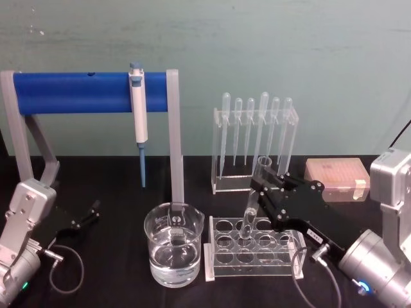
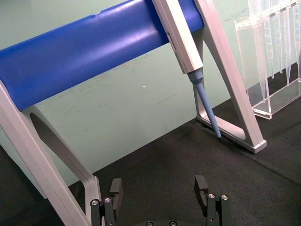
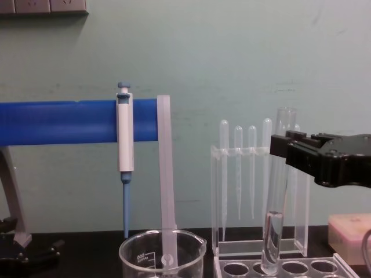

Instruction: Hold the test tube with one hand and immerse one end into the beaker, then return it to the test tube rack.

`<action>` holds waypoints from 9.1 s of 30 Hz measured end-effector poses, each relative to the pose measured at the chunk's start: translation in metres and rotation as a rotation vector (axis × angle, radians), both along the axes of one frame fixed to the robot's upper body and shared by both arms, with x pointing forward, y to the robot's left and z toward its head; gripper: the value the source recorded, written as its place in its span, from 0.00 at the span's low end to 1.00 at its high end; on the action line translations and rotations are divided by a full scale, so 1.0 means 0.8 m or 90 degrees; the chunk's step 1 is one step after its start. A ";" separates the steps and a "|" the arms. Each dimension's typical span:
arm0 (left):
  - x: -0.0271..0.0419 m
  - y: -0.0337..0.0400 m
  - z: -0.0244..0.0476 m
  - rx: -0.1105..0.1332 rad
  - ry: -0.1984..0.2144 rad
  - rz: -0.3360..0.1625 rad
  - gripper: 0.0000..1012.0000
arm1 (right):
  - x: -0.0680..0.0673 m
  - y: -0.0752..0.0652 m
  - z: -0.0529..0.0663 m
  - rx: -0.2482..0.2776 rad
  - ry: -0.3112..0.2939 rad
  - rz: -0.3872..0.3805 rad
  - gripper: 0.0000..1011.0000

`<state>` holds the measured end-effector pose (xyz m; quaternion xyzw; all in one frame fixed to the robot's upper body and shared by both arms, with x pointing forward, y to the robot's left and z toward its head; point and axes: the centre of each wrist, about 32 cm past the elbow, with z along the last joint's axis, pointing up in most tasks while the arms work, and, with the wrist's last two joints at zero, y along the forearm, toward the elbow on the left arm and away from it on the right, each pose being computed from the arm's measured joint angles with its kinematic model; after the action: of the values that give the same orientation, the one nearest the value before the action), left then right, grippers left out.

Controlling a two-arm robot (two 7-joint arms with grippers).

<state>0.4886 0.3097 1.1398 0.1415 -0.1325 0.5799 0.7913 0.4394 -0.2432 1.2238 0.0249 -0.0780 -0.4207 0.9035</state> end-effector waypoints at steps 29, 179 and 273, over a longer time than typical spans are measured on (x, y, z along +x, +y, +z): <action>0.0000 0.0000 0.0000 0.000 0.000 0.000 0.99 | 0.009 -0.010 0.008 -0.026 0.020 0.016 0.22; 0.0000 0.0000 0.0000 0.000 0.000 0.000 0.99 | 0.059 0.097 -0.058 -0.029 0.017 0.124 0.22; 0.0000 0.0000 0.0000 0.000 0.000 0.000 0.99 | 0.059 0.097 -0.058 -0.029 0.017 0.124 0.22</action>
<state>0.4886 0.3097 1.1398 0.1415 -0.1325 0.5799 0.7913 0.4867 -0.1654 1.1772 0.0064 -0.0731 -0.3295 0.9413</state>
